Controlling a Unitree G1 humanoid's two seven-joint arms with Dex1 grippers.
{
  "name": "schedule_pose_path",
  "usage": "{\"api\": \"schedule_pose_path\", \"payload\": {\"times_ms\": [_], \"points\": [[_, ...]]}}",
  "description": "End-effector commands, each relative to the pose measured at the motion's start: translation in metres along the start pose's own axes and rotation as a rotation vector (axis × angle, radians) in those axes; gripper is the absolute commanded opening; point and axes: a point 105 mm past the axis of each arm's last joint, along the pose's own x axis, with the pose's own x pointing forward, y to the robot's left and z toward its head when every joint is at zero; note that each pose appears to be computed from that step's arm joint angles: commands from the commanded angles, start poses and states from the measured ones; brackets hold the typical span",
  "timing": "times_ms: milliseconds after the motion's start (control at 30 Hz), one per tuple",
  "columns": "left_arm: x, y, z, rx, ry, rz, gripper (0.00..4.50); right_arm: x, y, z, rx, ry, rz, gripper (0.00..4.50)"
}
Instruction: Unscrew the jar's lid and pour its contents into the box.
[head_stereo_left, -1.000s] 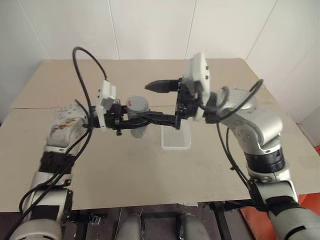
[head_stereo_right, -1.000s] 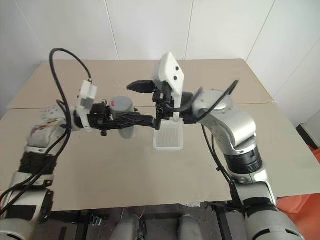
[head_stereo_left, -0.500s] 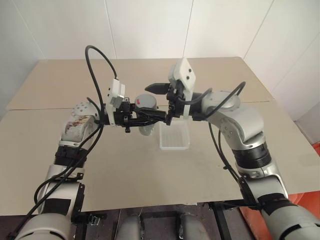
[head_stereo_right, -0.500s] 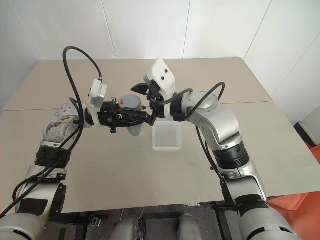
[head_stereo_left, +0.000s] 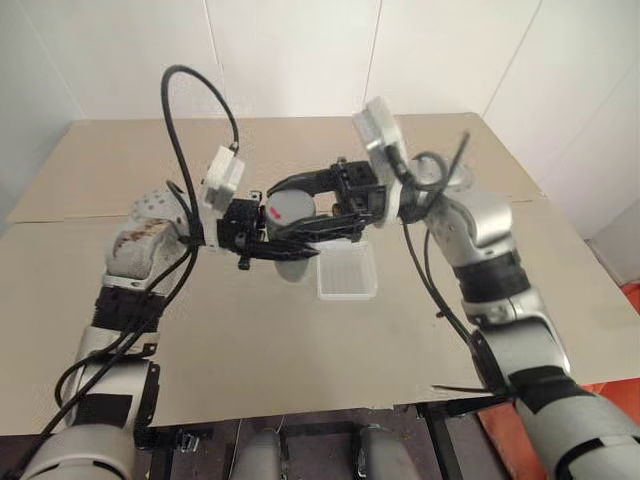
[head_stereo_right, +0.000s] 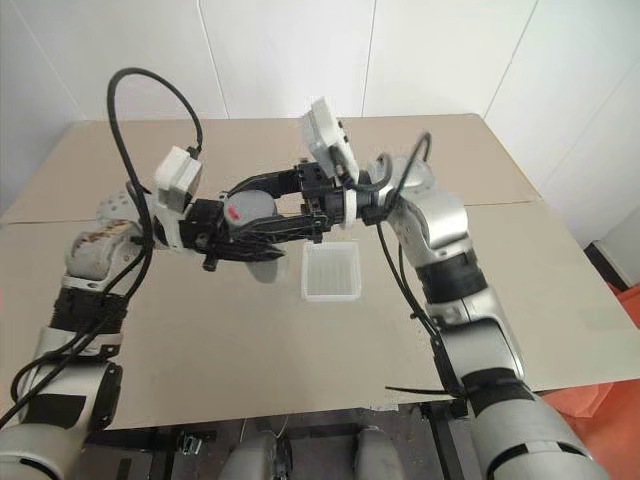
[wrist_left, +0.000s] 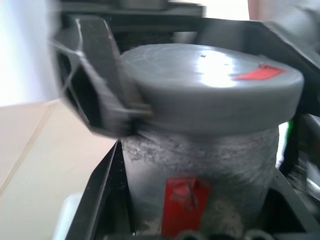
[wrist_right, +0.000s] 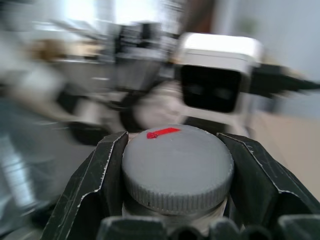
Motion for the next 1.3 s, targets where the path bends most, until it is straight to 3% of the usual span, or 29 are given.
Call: {"api": "schedule_pose_path", "payload": {"times_ms": [33,200,267,400,567,767,1067,1300], "points": [[0.003,-0.016,0.012,-0.014,-0.047,-0.114,1.94,0.002,0.003,0.004,-0.086,0.026,0.117,2.74],[-0.004,-0.005,0.005,0.009,-0.040,0.003,1.94,-0.012,-0.014,-0.005,-0.116,0.036,-0.010,2.74],[-0.011,0.000,0.002,0.016,-0.039,0.067,1.94,-0.022,-0.015,-0.004,-0.108,0.026,-0.093,3.47],[-0.024,0.012,-0.010,0.021,-0.033,0.211,1.94,-0.044,-0.007,-0.004,-0.129,0.045,-0.280,4.46],[-0.030,0.029,-0.017,0.039,-0.074,0.377,1.94,-0.051,0.008,0.001,-0.138,0.048,-0.503,4.46],[-0.019,0.032,-0.025,0.023,-0.109,0.400,1.94,-0.021,-0.003,-0.005,-0.181,0.168,-0.689,4.46],[-0.010,0.032,-0.026,0.026,-0.109,0.354,1.94,-0.010,-0.033,-0.013,-0.124,0.177,-0.812,4.46],[-0.022,0.026,-0.025,0.036,-0.081,0.354,1.94,-0.037,-0.035,-0.015,-0.061,0.162,-0.847,4.46]]}}
